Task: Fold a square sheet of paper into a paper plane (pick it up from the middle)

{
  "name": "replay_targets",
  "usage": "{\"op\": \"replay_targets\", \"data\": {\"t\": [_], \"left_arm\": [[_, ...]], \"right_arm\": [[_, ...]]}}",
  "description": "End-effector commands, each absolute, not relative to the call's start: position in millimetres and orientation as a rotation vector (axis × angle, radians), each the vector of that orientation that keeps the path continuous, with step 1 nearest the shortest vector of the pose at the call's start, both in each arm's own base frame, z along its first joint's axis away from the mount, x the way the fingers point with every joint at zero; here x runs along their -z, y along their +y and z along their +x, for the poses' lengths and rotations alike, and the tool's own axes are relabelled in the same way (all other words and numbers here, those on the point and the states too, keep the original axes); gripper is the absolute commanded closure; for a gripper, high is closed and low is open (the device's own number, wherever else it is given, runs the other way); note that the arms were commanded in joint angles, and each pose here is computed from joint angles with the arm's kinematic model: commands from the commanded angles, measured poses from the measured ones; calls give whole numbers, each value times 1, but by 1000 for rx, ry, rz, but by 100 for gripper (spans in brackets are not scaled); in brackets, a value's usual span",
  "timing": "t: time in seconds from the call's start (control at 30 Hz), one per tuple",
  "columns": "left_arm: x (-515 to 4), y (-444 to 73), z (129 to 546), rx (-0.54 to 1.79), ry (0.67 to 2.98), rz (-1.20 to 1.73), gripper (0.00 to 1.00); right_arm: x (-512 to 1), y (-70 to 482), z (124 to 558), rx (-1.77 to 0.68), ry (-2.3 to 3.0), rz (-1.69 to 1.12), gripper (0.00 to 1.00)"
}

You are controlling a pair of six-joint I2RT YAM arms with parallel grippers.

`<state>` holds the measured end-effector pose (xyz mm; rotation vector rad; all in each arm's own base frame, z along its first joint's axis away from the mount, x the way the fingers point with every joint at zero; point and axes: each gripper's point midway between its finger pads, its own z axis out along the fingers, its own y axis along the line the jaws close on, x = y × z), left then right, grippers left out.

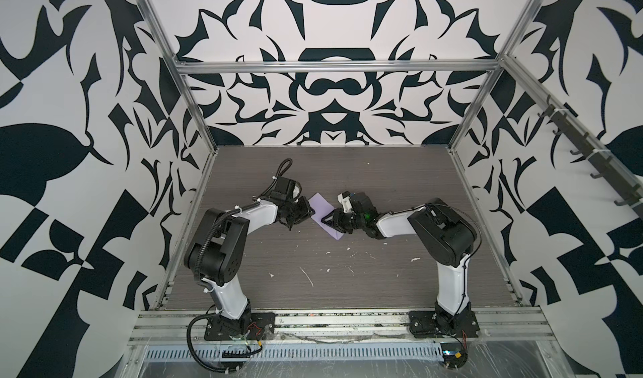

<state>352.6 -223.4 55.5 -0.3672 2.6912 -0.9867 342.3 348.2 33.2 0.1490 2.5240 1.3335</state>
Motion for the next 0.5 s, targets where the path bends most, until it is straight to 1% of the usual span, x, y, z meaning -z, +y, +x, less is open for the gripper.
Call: {"op": "replay_targets", "data": {"t": [0.0, 0.1, 0.2, 0.37, 0.47], "left_arm": [[-63, -228, 348, 1039, 2675, -378, 76], [-61, -236, 343, 1066, 2682, -358, 79], [-59, -246, 340, 1087, 2691, -333, 82], [-55, -263, 338, 1117, 2710, -291, 90], [-48, -267, 337, 1106, 2734, -284, 93]], "right_arm": [[-2, 326, 330, -1181, 2638, 235, 69], [1, 324, 329, -1168, 2651, 239, 84], [6, 321, 327, -1143, 2671, 244, 93], [10, 320, 326, -1129, 2685, 250, 100], [10, 320, 326, -1125, 2686, 252, 100]]}}
